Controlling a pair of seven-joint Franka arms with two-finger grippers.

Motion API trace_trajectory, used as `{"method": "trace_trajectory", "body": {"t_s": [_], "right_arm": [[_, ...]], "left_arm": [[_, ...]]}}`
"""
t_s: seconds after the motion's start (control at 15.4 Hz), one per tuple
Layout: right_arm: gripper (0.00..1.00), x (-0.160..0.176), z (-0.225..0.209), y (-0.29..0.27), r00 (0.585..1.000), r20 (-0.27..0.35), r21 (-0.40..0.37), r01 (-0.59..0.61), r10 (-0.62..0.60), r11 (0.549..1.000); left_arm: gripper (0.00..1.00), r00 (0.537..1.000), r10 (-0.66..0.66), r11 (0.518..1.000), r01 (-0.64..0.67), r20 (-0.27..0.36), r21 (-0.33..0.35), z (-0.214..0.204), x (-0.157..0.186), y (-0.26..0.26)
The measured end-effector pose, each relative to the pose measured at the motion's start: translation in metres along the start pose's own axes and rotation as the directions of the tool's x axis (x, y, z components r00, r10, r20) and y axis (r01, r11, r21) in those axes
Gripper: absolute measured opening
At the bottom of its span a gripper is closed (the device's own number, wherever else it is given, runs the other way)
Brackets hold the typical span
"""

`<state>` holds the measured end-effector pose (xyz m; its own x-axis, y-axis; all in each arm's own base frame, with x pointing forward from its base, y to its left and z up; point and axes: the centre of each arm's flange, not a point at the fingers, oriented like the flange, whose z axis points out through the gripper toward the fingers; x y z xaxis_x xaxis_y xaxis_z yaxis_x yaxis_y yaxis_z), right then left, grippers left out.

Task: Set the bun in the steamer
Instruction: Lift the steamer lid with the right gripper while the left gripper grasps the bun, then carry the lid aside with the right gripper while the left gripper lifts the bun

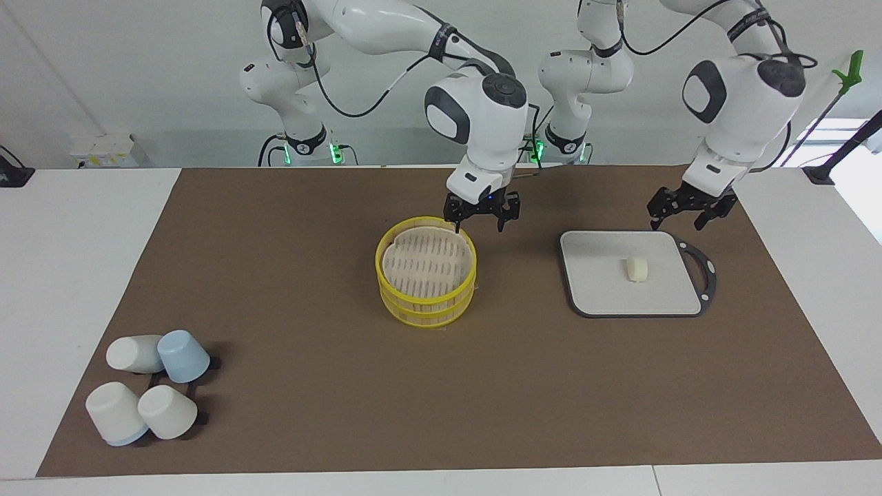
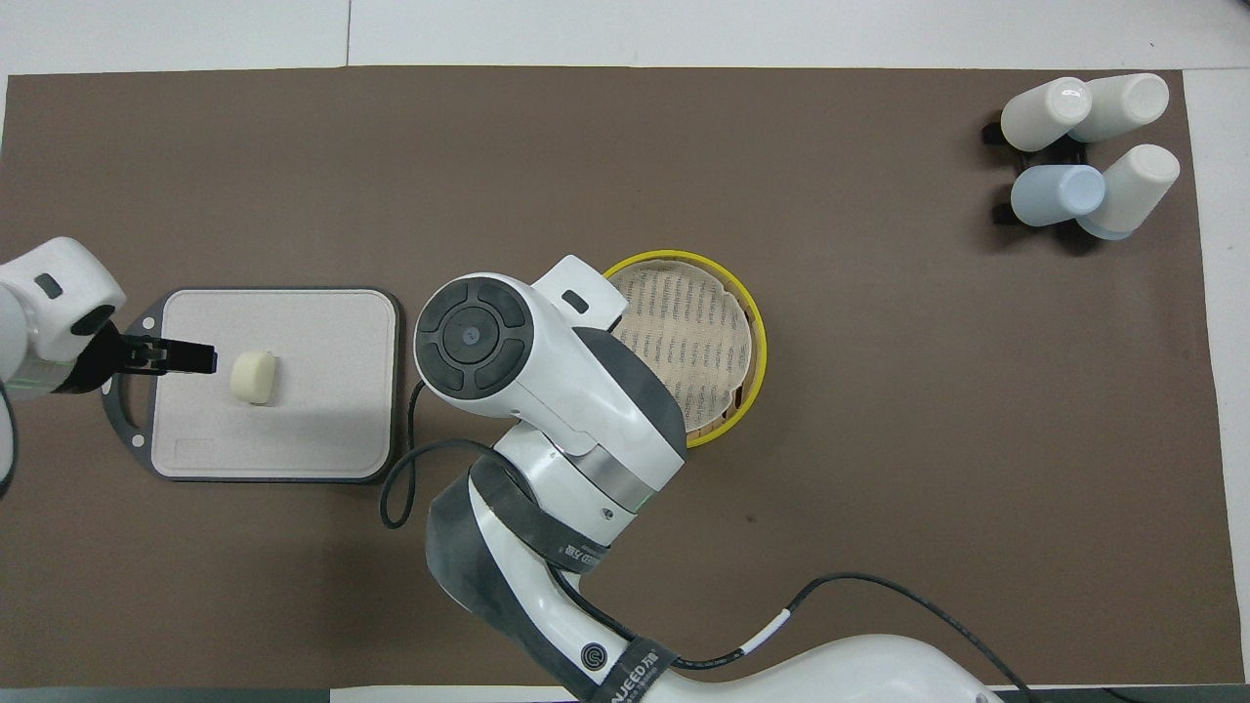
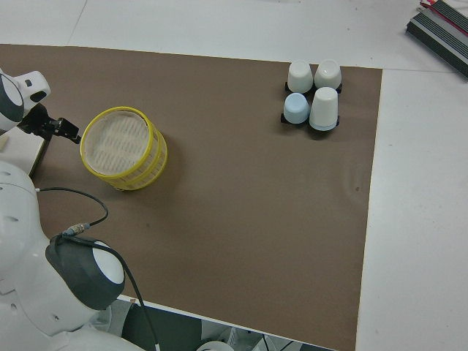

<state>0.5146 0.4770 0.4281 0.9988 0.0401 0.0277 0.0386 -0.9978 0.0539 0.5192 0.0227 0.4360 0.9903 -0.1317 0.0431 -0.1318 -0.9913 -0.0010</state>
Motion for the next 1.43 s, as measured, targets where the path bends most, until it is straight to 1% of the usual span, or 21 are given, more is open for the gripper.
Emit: {"method": "trace_trajectory", "body": {"t_s": [0.13, 0.26, 0.39, 0.46, 0.52, 0.59, 0.65, 0.72, 0.78, 0.85, 0.91, 1.11, 1.17, 1.24, 1.3, 1.43], "right_arm": [[1.0, 0.001, 0.0, 0.001, 1.0, -0.004, 0.001, -0.003, 0.003, 1.0], [1.0, 0.0, 0.001, 0.002, 1.0, -0.014, 0.011, -0.003, 0.003, 1.0], [1.0, -0.003, 0.01, 0.003, 1.0, -0.021, 0.018, -0.001, 0.001, 1.0], [1.0, -0.005, 0.016, 0.004, 1.0, -0.024, 0.021, 0.001, -0.001, 1.0], [0.96, -0.007, 0.021, 0.004, 1.0, -0.028, 0.025, 0.003, -0.002, 1.0], [0.96, -0.009, 0.025, 0.005, 1.0, -0.03, 0.028, 0.004, -0.003, 1.0], [0.89, -0.01, 0.027, 0.006, 0.999, -0.032, 0.03, 0.004, -0.003, 1.0], [0.78, -0.011, 0.028, 0.006, 1.0, -0.03, 0.032, 0.003, -0.002, 0.999], [0.7, -0.012, 0.028, 0.007, 1.0, -0.025, 0.035, 0.001, 0.0, 0.999], [0.53, -0.013, 0.029, 0.007, 1.0, -0.02, 0.039, -0.002, 0.003, 0.999], [0.43, -0.014, 0.029, 0.009, 1.0, -0.016, 0.039, -0.004, 0.005, 0.999], [0.15, -0.012, 0.029, 0.018, 1.0, -0.015, 0.036, -0.017, 0.017, 0.999], [0.14, -0.01, 0.028, 0.017, 1.0, -0.024, 0.045, -0.018, 0.019, 0.999], [0.13, -0.01, 0.027, 0.018, 1.0, -0.022, 0.045, -0.019, 0.02, 0.999], [0.11, -0.01, 0.025, 0.019, 1.0, -0.015, 0.04, -0.02, 0.021, 0.999], [0.1, -0.003, 0.014, 0.03, 1.0, 0.009, 0.018, -0.004, 0.004, 1.0]], "left_arm": [[1.0, 1.0, 0.016, 1.0, -0.016, 0.002, 0.007, 0.036, -0.001, 0.002], [1.0, 0.999, 0.042, 0.999, -0.042, -0.009, 0.02, 0.066, 0.005, 0.003], [1.0, 0.998, 0.07, 0.997, -0.07, -0.009, 0.03, 0.092, 0.01, 0.003], [1.0, 0.996, 0.085, 0.996, -0.085, -0.002, 0.031, 0.101, 0.011, 0.003], [1.0, 0.995, 0.1, 0.995, -0.1, 0.005, 0.032, 0.107, 0.011, 0.003], [1.0, 0.994, 0.107, 0.994, -0.107, 0.008, 0.032, 0.11, 0.011, 0.003], [1.0, 0.994, 0.111, 0.993, -0.111, 0.008, 0.033, 0.111, 0.011, 0.002], [1.0, 0.994, 0.113, 0.993, -0.113, 0.006, 0.033, 0.112, 0.01, 0.002], [0.94, 0.993, 0.115, 0.993, -0.115, 0.006, 0.033, 0.115, 0.008, 0.003], [0.93, 0.993, 0.116, 0.993, -0.116, 0.004, 0.033, 0.119, 0.005, 0.004], [0.88, 0.993, 0.117, 0.993, -0.117, 0.003, 0.033, 0.124, 0.001, 0.005], [0.53, 0.993, 0.117, 0.993, -0.117, 0.005, 0.031, 0.131, -0.005, 0.007], [0.43, 0.993, 0.114, 0.993, -0.114, 0.002, 0.031, 0.13, -0.005, 0.008], [0.36, 0.994, 0.112, 0.993, -0.112, 0.001, 0.032, 0.129, -0.005, 0.008], [0.35, 0.994, 0.109, 0.994, -0.108, -0.003, 0.033, 0.128, -0.004, 0.007], [0.35, 0.995, 0.098, 0.995, -0.098, 0.0, 0.03, 0.118, 0.004, 0.007]]}}
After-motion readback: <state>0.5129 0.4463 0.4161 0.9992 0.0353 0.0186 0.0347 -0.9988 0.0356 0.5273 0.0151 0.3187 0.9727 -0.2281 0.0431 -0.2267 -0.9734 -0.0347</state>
